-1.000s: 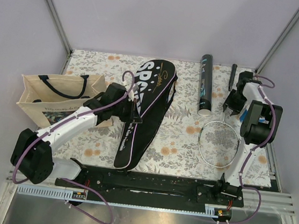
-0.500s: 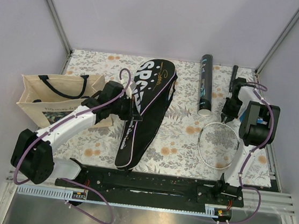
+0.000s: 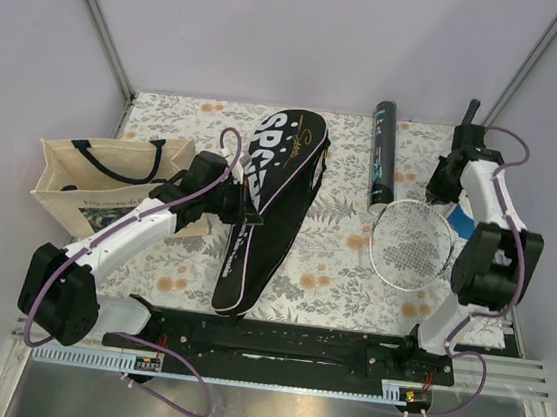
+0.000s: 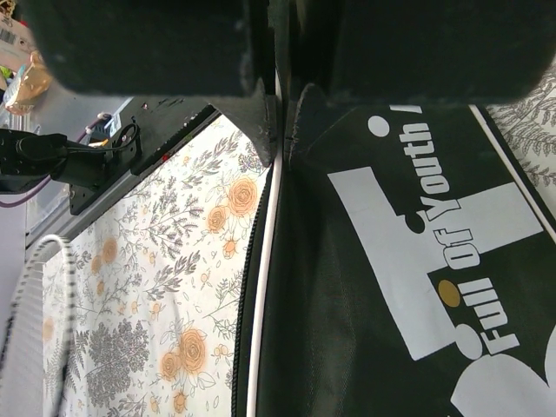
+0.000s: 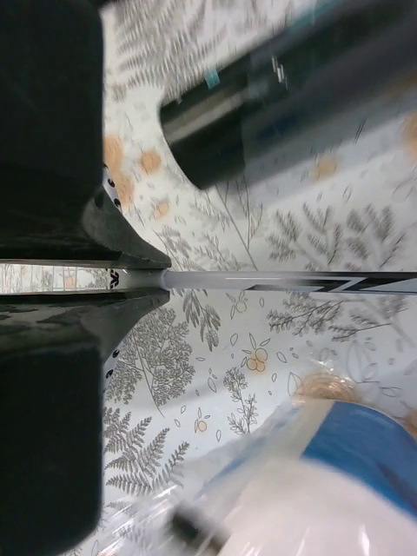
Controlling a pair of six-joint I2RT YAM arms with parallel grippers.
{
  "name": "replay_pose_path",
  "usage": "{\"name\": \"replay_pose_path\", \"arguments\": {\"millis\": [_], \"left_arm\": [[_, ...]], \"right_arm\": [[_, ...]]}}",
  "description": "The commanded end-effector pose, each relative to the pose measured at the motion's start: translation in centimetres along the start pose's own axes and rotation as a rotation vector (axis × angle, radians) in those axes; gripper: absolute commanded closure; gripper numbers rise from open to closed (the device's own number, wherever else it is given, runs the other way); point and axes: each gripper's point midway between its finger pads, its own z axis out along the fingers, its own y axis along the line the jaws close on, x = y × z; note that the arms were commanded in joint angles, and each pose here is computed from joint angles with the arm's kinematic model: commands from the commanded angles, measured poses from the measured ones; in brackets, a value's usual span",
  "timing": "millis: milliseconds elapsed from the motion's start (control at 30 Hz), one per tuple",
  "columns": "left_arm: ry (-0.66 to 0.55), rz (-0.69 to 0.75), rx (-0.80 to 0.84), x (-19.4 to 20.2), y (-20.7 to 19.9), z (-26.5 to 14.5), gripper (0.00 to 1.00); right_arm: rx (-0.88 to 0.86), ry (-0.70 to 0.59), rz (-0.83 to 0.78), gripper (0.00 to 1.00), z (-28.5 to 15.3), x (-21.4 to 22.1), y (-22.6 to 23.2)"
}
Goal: Pack up the badminton gear
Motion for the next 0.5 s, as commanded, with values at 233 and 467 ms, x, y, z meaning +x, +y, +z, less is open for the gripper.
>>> {"name": "replay_pose_path", "arguments": {"millis": [233,467], "left_arm": [[-0.121,0.059,0.027,-2.8,-1.0,-1.4,1.00],[-0.130,0.061,0.005,-2.9,-0.6,-1.5,1.00]], "right_arm": [[-0.401,-0.499,-0.271,1.00,-12.6,-2.5,9.3],[-0.655,-0.667,-0.827,1.00,-16.5,0.9,13.4]]}}
